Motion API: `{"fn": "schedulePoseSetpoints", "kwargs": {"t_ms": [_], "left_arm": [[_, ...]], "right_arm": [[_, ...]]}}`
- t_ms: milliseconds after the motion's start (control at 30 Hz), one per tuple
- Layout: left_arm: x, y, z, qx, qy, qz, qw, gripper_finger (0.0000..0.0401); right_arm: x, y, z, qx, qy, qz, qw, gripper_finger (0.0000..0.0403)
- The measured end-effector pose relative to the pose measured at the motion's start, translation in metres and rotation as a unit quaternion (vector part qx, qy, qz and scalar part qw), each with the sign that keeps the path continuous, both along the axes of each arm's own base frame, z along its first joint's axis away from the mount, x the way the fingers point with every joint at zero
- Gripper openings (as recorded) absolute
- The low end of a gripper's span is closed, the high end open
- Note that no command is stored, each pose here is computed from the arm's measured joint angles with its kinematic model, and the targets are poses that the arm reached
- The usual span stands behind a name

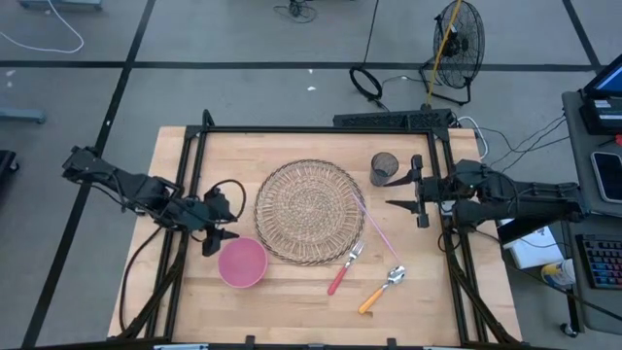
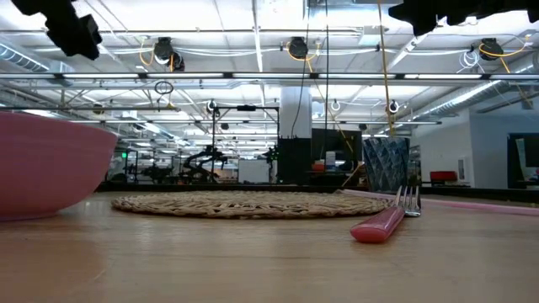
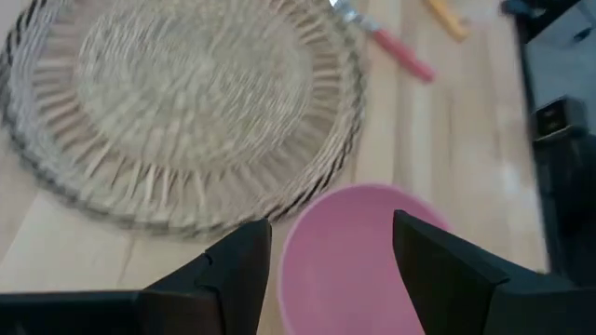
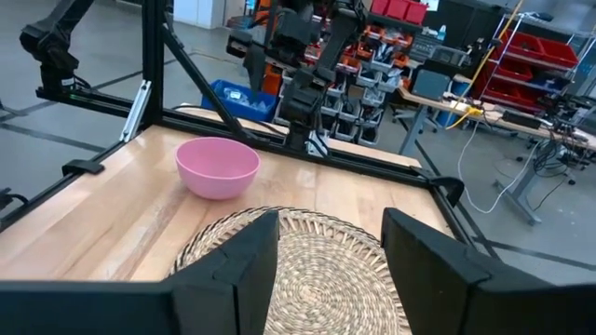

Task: Pick & Place Utensil
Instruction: Put the pink bowl on the left side of the brown mat

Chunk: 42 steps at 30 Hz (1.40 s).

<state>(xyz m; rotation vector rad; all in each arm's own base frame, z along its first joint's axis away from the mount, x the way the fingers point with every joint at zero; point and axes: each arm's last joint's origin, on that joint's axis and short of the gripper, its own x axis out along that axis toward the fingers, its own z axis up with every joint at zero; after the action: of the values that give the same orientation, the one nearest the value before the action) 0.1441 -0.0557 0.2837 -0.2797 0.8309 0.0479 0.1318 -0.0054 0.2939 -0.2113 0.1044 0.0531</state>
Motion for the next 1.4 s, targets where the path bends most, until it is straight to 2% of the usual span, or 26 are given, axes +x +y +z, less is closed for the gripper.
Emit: {"fn": "schedulePoseSetpoints", "kwargs": {"t_ms": [167, 400, 700, 1400], "left_arm": [[0.0, 0.0, -0.01, 0.005, 0.057, 0.021, 0.998, 0.0228], [0.013, -0.008, -0.025, -0.011, 0.121, 0.017, 0.992, 0.0227], [0.023, -0.014, -0.039, -0.015, 0.177, 0.029, 0.984, 0.0228], [0.032, -0.018, -0.061, 0.008, 0.221, 0.023, 0.975, 0.0228]], "right_arm": [[0.0, 0.0, 0.0, 0.001, 0.0, 0.0, 1.0, 0.0183], [0.0, 0.0, 0.0, 0.001, 0.0, 0.0, 1.0, 0.018], [0.0, 0.0, 0.0, 0.0, 0.0, 0.0, 1.0, 0.0181], [0.0, 0.0, 0.0, 0.001, 0.001, 0.0, 1.0, 0.0179]]}}
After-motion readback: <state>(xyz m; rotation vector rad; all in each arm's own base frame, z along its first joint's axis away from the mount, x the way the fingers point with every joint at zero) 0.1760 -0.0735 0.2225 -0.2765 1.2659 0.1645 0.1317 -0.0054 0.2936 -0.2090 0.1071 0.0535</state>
